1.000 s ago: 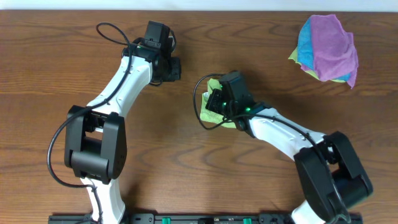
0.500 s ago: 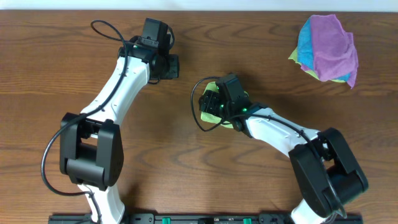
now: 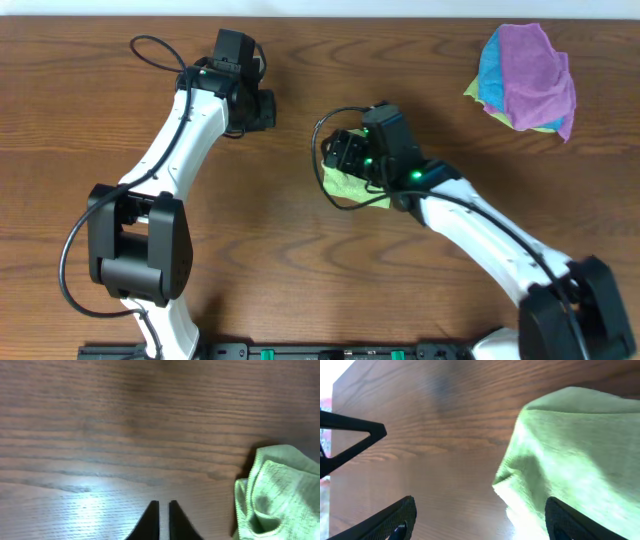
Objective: Fold the cloth
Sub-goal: 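Lower the folded cloth onto the table and open the right gripper, then move the left gripper to the folded green cloth's left side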
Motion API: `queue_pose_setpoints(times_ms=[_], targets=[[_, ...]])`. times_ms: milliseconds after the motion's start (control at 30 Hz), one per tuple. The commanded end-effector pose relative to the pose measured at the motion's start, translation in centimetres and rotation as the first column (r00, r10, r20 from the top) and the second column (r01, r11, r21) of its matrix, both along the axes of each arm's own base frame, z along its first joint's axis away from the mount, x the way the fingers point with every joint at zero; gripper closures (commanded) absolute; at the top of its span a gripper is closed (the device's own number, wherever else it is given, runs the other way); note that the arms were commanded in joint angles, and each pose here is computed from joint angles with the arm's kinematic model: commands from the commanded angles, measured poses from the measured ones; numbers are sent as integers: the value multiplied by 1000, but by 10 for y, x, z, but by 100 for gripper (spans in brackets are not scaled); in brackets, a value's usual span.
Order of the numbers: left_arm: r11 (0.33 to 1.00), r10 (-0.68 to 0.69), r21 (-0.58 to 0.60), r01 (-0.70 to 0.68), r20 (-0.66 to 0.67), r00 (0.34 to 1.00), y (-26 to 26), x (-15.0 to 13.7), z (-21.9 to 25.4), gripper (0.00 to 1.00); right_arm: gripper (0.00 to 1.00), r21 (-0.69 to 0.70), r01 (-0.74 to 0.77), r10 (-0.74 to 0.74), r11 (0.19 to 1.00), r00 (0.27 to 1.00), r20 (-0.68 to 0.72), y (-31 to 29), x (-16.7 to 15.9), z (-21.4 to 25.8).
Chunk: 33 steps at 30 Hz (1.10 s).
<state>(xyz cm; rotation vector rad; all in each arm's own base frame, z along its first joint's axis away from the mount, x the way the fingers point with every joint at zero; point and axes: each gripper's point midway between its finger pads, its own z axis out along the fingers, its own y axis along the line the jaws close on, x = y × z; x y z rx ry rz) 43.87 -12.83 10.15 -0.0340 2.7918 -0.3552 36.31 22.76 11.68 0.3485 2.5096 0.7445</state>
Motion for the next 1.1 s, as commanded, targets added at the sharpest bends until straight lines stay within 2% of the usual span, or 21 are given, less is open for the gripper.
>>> queue_pose_setpoints(times_ms=[0,67,200,333,567,833,933,1067], targets=[[998,7,-56,-6,26,1000,-5,1,23,85,10,-63,19,-15,998,998,63,-27,6,22],[997,11,-74,-11,9,1000,-7,-2,22,75,6,-124,1,8,992,998,69,-46,0,27],[992,-5,-126,3,-16,1000,-16,-8,24,65,2,-250,-74,90,965,994,54,-81,-18,32],[988,3,-157,-8,-33,999,-20,-10,25,61,1,-360,-138,160,923,987,31,-109,-44,42],[979,11,-204,-19,-43,999,-32,-11,28,59,1,-496,-52,72,867,997,21,-167,-99,70],[973,-35,-227,25,-40,999,-60,-19,30,60,1,-468,54,-8,882,995,100,-197,-157,70],[970,-51,-237,43,-29,998,-73,-20,32,60,1,-419,120,-37,900,979,201,-201,-175,75],[966,-48,-255,40,-24,999,-86,-22,35,60,1,-378,237,-137,895,952,273,-213,-182,71]])
